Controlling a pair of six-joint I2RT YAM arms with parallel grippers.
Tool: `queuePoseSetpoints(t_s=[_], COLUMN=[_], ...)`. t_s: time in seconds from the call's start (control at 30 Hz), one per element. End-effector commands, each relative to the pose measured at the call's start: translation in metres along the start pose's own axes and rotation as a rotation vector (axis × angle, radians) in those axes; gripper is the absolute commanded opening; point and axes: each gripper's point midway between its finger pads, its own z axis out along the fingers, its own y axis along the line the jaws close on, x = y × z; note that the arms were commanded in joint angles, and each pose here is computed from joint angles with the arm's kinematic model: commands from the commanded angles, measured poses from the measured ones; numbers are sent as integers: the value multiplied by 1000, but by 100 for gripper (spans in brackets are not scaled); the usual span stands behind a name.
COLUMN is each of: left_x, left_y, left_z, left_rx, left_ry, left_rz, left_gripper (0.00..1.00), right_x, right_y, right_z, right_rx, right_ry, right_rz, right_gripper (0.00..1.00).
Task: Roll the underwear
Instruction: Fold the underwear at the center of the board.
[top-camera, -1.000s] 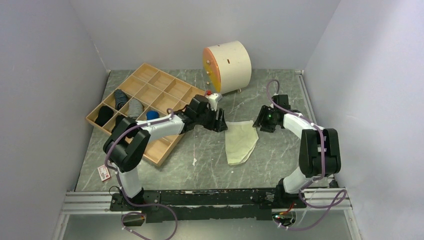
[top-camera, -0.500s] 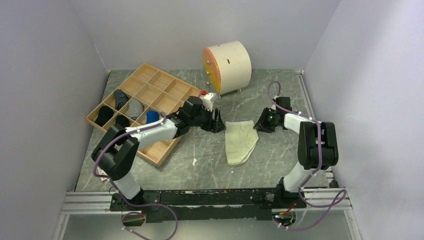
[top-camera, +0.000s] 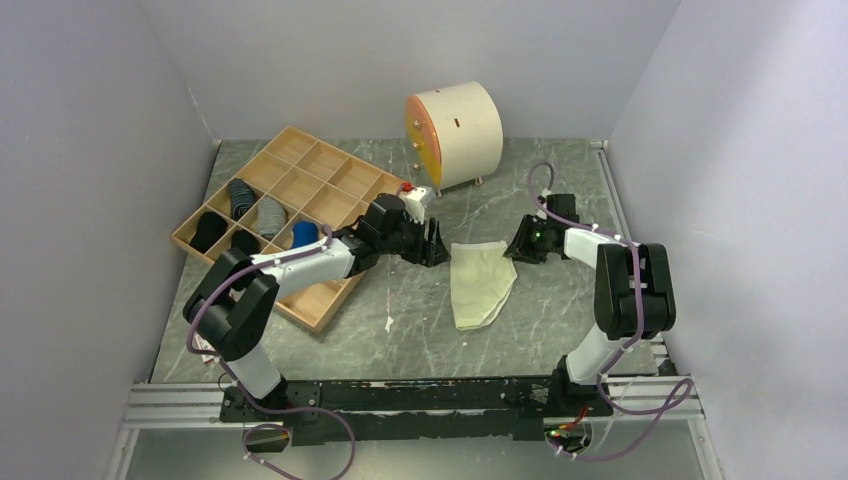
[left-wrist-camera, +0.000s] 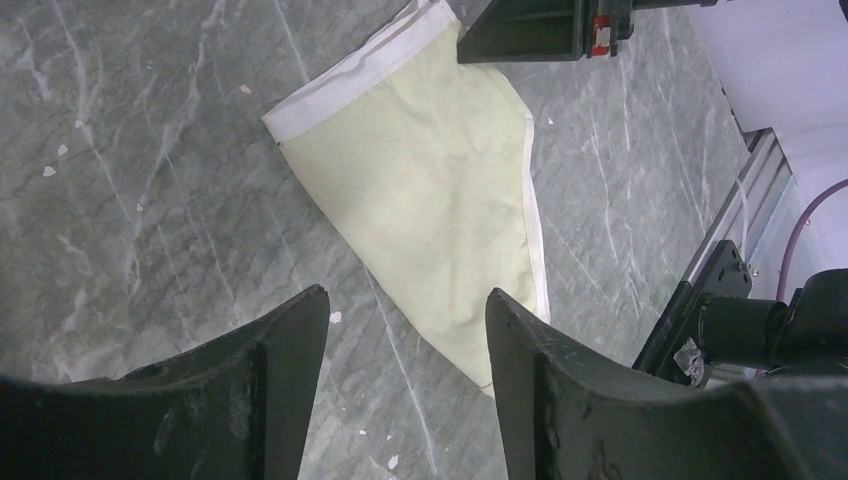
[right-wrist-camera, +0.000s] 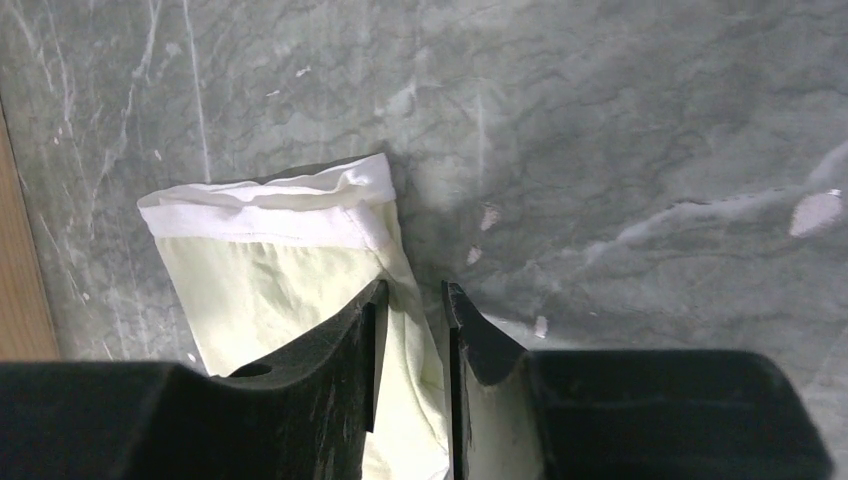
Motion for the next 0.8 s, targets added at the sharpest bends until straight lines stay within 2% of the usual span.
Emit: queuePoseSetpoints(t_s=[0.0,0.33,0.63,0.77], left_x=[-19,-16,-17,-18], left_y=[-11,-7,-9,-8], left_z=[-9,-10,-6,-7], left_rx=[27,10,19,9], left_ry=[-65,-55,-54,-57], left_rz=[18,21,11,4], left_gripper=[63,63,62,61], right_x=[20,13,2,1], right_y=[-9,-14,7,17], right_z=[11,12,4,0], right_rx=[66,122,172,238], right_ry=[57,50,47,15], right_rz=[-54,-63,-67,-80], right_gripper=[30,18,0,0])
